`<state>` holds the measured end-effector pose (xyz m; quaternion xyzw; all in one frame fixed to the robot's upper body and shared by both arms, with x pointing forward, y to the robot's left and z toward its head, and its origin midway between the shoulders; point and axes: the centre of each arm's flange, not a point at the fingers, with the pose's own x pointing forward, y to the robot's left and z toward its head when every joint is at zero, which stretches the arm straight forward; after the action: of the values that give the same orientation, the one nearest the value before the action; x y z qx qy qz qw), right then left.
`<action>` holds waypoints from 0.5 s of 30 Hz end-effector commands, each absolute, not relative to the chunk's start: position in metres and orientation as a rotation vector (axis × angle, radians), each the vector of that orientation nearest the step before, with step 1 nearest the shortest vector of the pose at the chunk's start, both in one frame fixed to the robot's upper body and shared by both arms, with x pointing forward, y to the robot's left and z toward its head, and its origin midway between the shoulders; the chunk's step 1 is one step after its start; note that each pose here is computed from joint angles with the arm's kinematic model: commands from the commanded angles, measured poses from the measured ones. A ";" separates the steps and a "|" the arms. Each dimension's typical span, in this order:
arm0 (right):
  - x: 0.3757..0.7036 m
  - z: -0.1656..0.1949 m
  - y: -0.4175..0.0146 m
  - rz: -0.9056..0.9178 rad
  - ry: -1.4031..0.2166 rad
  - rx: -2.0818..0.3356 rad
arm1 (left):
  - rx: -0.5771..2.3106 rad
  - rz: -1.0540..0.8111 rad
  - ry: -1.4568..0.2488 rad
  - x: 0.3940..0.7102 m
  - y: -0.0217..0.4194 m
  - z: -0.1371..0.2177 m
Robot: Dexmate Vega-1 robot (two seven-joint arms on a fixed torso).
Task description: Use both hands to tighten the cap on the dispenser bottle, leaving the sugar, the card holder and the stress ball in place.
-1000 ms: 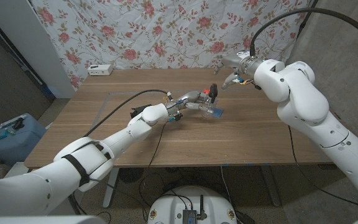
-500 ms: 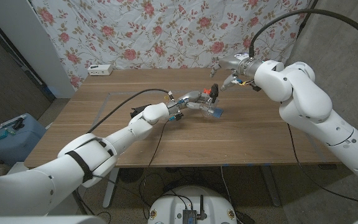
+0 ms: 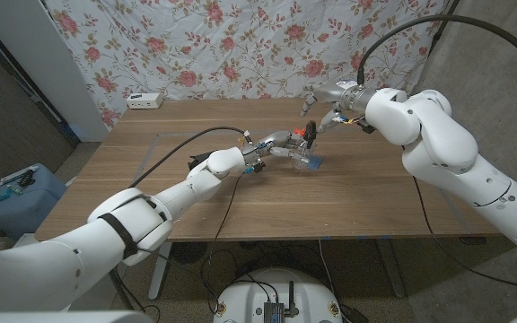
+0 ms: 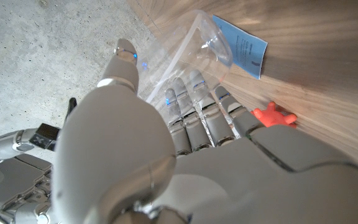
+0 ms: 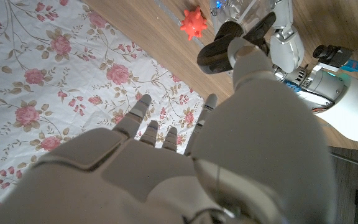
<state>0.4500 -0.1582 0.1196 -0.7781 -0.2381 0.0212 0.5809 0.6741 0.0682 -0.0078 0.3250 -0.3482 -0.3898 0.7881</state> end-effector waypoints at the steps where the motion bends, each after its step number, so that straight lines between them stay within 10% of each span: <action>1: 0.462 0.119 -0.157 0.081 -0.520 -1.826 | 0.709 -0.846 -0.755 0.675 0.066 -0.006; 15: 0.472 0.120 -0.160 0.091 -0.471 -1.829 | 0.712 -0.848 -0.755 0.676 0.064 -0.007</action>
<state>0.4657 -0.1583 0.1194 -0.7832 -0.2143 0.0366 0.5825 0.6752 0.0656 -0.0071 0.3284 -0.3493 -0.3922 0.7851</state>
